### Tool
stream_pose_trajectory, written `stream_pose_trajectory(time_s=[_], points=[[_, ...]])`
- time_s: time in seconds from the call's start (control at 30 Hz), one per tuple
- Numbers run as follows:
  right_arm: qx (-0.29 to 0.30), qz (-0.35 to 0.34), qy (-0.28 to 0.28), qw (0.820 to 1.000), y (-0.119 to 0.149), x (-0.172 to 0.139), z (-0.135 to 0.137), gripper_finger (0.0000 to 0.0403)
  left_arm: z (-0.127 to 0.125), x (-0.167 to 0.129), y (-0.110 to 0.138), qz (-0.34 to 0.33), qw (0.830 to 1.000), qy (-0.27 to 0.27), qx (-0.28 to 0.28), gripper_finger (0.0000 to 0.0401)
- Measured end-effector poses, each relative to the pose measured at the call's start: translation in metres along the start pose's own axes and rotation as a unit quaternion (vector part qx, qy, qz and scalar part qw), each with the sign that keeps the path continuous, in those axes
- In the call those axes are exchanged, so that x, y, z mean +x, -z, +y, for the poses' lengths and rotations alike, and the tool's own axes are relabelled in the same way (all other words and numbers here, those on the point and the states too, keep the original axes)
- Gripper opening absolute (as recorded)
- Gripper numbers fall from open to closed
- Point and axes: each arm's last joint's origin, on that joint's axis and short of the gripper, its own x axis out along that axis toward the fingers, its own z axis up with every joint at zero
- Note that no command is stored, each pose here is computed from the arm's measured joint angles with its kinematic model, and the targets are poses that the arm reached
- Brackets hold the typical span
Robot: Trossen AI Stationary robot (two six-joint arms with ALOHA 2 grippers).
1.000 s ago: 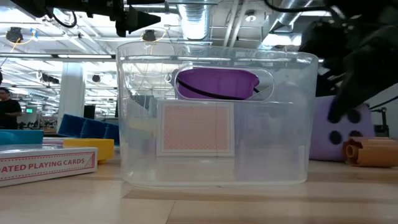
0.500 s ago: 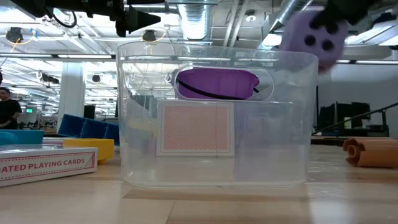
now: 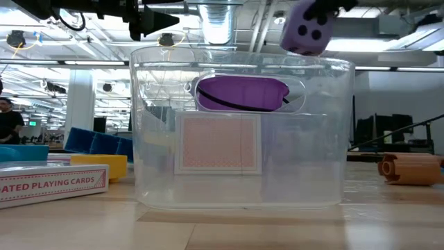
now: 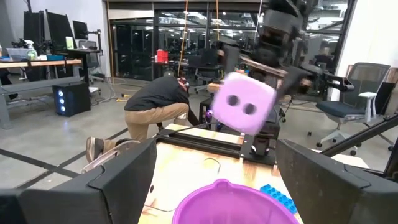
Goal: Pick & Place Toys
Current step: Put the purple dice into the top transparent bin
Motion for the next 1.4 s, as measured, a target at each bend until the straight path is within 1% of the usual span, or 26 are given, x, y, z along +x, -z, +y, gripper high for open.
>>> stream_pose_trajectory(time_s=[0.13,0.3,0.43,0.6,0.77,0.87,1.03,1.23,1.33,1.4], points=[[0.002,0.032,-0.003,0.999,-0.016,0.003,-0.029,0.0357,0.000,0.000,0.000,0.000,1.000,0.000,0.000,0.0323],[0.006,0.045,-0.022,0.999,-0.037,0.008,-0.062,0.0357,0.000,0.000,0.001,0.005,1.000,0.000,0.003,0.0323],[0.006,0.076,-0.027,0.997,-0.040,0.023,-0.085,0.0357,0.000,0.000,0.001,0.007,1.000,0.000,0.012,0.0323],[0.017,0.100,-0.055,0.993,-0.030,0.046,-0.104,0.0357,0.000,0.000,0.002,0.009,1.000,0.000,0.014,0.0323],[0.039,0.130,-0.078,0.988,-0.017,0.068,-0.116,0.0357,0.000,0.000,0.002,0.009,1.000,0.000,0.014,0.0323],[0.046,0.135,-0.093,0.985,-0.013,0.079,-0.119,0.0357,0.000,0.000,0.002,0.009,1.000,0.000,0.015,0.0323],[0.052,0.155,-0.103,0.981,-0.005,0.094,-0.122,0.0357,0.000,0.000,0.002,0.009,1.000,0.000,0.014,0.0323],[0.092,0.183,-0.124,0.971,0.010,0.103,-0.133,0.0357,0.000,0.000,0.003,0.015,1.000,0.000,0.017,0.0323],[0.101,0.170,-0.134,0.971,0.019,0.107,-0.132,0.0357,0.000,0.000,0.004,0.019,1.000,-0.001,0.017,0.0323],[0.104,0.167,-0.136,0.971,0.029,0.112,-0.128,0.0357,0.000,0.000,0.004,0.021,1.000,0.000,0.014,0.0323]])
